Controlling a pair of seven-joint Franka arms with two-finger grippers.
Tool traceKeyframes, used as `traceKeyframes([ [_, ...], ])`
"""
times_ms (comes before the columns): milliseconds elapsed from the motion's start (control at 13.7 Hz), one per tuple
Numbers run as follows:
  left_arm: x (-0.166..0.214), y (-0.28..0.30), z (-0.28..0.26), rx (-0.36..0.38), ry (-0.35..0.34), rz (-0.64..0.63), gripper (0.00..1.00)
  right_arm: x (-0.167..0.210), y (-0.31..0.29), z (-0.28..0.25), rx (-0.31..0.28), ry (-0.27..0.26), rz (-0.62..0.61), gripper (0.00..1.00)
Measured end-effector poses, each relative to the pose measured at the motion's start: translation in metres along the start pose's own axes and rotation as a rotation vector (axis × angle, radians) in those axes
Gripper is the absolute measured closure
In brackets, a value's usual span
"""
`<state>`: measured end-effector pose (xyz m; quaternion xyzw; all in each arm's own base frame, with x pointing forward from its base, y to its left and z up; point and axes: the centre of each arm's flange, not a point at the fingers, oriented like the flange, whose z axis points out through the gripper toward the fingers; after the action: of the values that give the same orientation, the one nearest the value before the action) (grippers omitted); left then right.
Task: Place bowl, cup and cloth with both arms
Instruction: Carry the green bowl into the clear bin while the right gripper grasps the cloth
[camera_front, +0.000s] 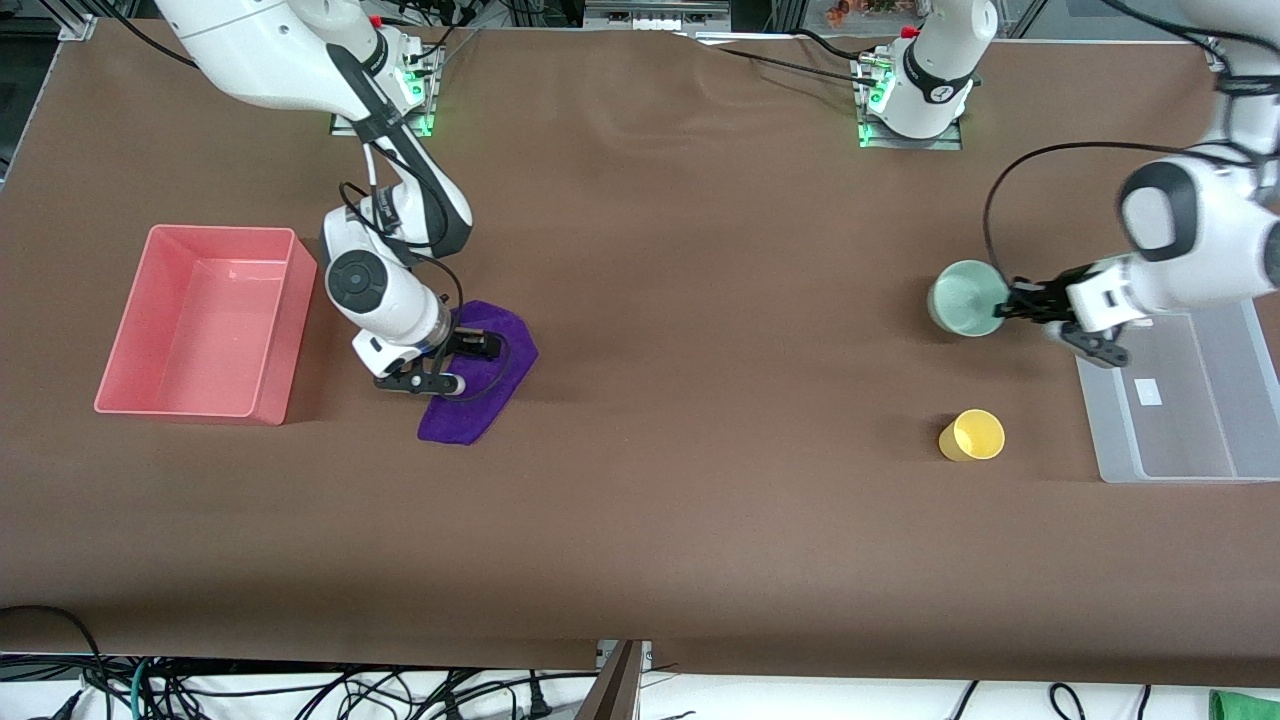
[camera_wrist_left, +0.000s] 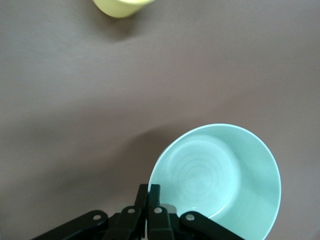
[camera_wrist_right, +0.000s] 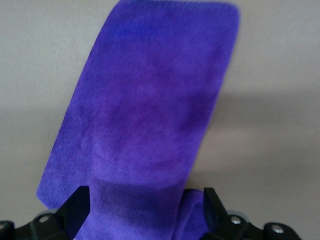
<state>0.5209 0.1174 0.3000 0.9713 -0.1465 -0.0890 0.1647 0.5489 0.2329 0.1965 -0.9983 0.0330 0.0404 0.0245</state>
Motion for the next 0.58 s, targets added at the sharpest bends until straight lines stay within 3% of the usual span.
traceKeyframes([
  [365,-0.01,-0.044,-0.146,0.129,-0.039,-0.002,0.98,-0.006,-0.008,0.015,-0.005,-0.016,-0.01,0.05],
  [584,-0.004,-0.085,-0.189,0.211,-0.027,0.012,0.98,-0.007,-0.007,0.018,-0.009,-0.024,-0.009,0.41],
])
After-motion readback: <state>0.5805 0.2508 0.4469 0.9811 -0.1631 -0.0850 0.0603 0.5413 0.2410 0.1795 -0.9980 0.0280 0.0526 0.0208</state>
